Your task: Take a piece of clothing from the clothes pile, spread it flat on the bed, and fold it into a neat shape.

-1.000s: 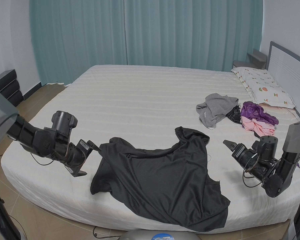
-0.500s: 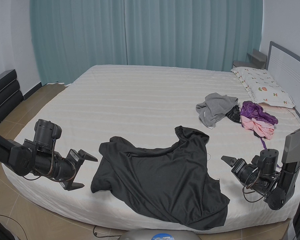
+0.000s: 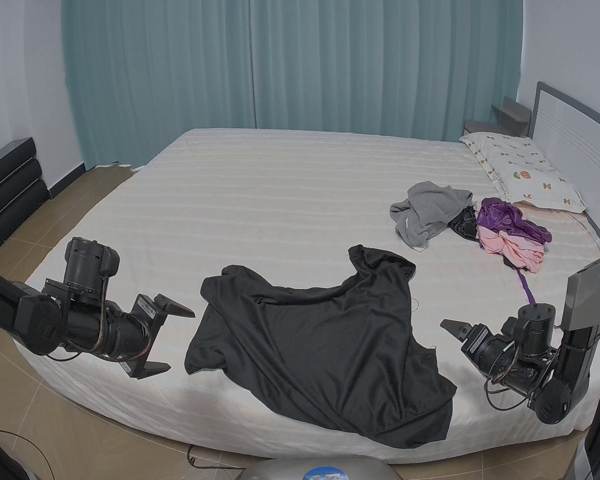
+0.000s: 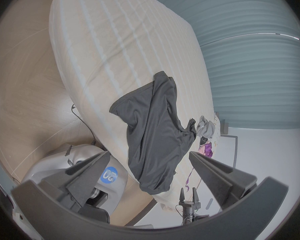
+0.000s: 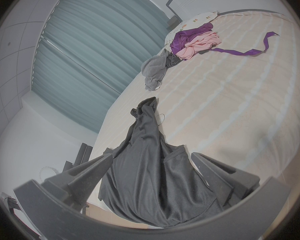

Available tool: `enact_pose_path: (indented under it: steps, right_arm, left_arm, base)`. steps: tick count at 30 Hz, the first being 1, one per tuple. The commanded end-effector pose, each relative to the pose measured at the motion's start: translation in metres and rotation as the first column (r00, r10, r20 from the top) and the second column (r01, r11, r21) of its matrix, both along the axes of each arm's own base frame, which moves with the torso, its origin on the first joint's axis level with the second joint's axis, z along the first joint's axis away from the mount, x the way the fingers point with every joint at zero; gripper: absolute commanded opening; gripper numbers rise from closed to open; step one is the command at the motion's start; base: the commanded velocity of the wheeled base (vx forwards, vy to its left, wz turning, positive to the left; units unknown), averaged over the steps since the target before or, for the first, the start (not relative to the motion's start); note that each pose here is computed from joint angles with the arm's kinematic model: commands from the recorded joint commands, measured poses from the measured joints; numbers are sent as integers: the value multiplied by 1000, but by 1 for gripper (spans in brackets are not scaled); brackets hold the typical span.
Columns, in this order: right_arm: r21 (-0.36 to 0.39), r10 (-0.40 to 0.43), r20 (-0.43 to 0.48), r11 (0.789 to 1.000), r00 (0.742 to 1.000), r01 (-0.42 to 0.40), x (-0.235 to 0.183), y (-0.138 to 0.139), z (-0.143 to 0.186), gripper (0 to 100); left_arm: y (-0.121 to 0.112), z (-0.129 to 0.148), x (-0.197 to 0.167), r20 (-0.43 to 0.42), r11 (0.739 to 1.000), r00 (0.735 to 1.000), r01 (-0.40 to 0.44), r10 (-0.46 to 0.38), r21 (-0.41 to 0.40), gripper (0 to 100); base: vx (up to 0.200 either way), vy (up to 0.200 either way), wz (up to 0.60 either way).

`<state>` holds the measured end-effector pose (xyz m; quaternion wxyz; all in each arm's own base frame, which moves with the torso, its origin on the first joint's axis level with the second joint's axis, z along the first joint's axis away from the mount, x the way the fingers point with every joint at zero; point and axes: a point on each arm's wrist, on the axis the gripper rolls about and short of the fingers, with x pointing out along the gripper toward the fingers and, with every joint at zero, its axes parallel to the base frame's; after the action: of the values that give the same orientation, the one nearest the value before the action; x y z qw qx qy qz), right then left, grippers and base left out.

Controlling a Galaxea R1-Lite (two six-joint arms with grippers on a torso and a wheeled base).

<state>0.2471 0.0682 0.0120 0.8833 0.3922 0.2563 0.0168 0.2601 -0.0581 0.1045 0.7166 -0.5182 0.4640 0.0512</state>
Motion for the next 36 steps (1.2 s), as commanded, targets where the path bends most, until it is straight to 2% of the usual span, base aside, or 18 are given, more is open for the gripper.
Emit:
enact_pose_path:
  steps: [1,14,26,36]
  right_arm:
    - [0,5,6,1000,1000,-5,0,1,0,100]
    - [-8,0,-19,1000,1000,0,1,0,-8,100]
    - [-8,0,-21,1000,1000,0,1,0,-8,100]
    - [-8,3,-19,1000,1000,-3,0,0,-7,100]
  left_arm:
    - [2,-1,0,-9,1000,1000,6,-6,-19,100]
    - [6,-9,5,-33,1000,999,4,-5,-17,100]
    - [-1,-17,5,-62,1000,998,29,-29,-1,100]
    - [-18,-34,0,-116,996,991,77,-71,40,100]
  base:
    - [0,200,0]
    - [0,200,0]
    - [0,0,0]
    - [-180,180,0]
